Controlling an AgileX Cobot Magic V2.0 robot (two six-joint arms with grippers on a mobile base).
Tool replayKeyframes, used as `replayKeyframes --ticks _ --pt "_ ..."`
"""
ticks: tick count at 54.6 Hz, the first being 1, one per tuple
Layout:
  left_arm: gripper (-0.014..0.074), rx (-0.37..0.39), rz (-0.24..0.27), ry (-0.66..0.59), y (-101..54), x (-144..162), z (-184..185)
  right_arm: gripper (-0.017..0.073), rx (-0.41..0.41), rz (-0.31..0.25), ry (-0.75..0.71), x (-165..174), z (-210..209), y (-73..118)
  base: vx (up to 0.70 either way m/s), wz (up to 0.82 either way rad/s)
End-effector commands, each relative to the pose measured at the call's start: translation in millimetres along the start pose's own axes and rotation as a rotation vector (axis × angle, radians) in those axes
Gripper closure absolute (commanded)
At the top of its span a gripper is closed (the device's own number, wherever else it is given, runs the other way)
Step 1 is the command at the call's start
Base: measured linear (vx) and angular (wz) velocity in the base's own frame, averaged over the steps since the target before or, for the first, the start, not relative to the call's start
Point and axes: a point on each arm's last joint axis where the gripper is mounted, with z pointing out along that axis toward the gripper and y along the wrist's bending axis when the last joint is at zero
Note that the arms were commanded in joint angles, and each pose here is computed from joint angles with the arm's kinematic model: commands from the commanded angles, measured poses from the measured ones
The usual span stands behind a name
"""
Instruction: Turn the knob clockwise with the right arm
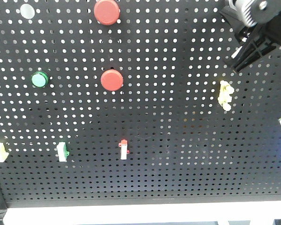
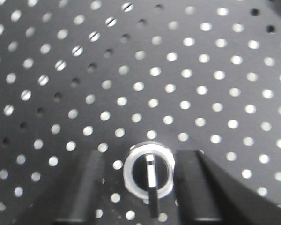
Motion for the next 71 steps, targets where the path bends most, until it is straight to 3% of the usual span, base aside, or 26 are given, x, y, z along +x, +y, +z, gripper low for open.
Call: replayKeyframes --ticks 1,14,23,31,58,64,71 --pt "0.0600 -0.020 -0.008 -0.068 0.5 -1 2 0.0201 0.050 -0.023 -0.077 -16 -8 -16.1 0.00 0.00" --pt "0.0600 -0.020 -0.008 -0.068 0.5 -1 2 0.0202 0.066 -0.045 -0.052 -9 0 -19.9 0.00 0.00" --pt "0.0600 -0.020 -0.008 -0.068 0.5 -1 2 0.0202 0.092 0.011 -0.048 -10 7 -28.4 0.00 0.00" --pt "0.0600 -0.020 -0.008 -0.068 0.5 -1 2 0.0218 0.091 0.014 -0.032 -9 7 -28.5 0.00 0.00" --pt "0.0600 -0.020 -0.008 -0.068 0.5 -1 2 0.0548 0.088 0.037 0.038 -4 5 -29.1 0.00 0.00" --pt "0.0600 -0.020 -0.008 -0.068 0.5 -1 2 0.0573 0.089 0.102 0.050 -2 5 -28.9 0.00 0.00" --pt "0.0600 -0.020 -0.008 -0.068 0.5 -1 2 0.0572 0.093 0.268 0.054 -1 5 -28.8 0.00 0.00"
